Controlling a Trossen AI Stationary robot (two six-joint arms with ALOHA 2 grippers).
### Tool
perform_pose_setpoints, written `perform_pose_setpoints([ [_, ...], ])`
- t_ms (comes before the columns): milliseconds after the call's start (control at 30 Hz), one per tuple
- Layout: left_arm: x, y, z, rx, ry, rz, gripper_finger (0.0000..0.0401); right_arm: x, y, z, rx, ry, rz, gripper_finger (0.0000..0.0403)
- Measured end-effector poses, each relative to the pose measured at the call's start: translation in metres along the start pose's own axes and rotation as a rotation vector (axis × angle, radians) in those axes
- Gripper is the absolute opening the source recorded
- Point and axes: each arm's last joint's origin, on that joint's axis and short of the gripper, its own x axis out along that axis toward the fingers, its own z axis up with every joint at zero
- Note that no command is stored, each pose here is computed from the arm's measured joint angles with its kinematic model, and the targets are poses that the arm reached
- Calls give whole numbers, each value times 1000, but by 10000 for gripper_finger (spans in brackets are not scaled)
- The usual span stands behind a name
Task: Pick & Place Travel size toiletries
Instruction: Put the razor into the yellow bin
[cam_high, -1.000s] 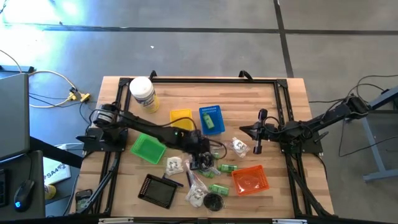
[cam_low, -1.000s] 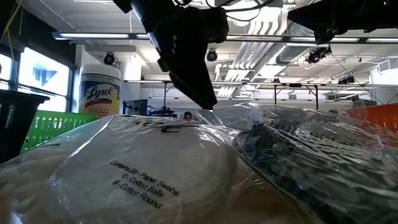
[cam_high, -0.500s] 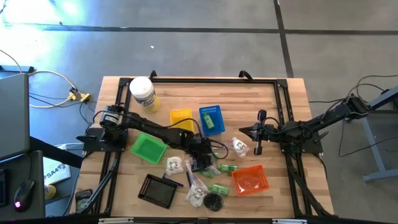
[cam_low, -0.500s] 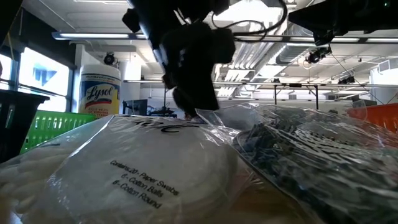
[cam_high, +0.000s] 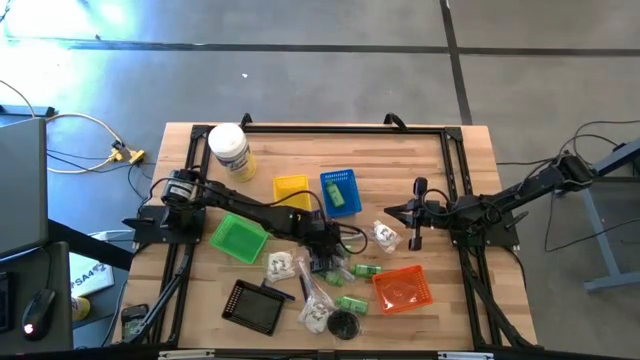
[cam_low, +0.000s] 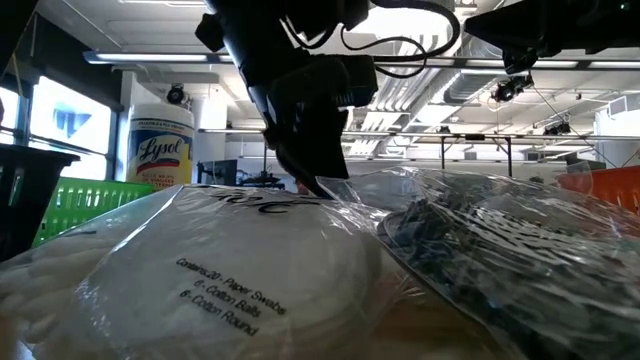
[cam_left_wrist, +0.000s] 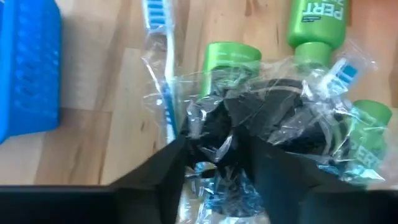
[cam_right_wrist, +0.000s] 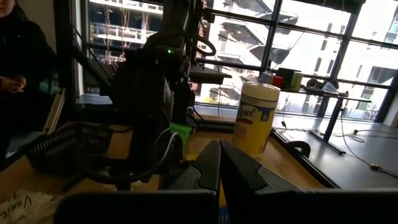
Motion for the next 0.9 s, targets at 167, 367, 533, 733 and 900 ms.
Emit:
perform_pose_setpoints([
  [167, -1, 0, 0, 29, 8, -9, 47, 0, 0, 0, 1, 1, 0, 3],
  [367, -14, 0, -2, 44, 55, -49, 11, 0, 0, 0, 1, 1, 0, 3],
  [533, -40, -8, -9, 31, 133, -74, 10, 0, 0, 0, 1, 2, 0, 3],
  [733, -52, -31, -22, 63, 192, -97, 1, 0, 0, -1, -2, 5, 0, 3],
  [900, -50, -48, -33, 136, 225, -114, 17, 0, 0, -1, -1, 6, 0, 3],
])
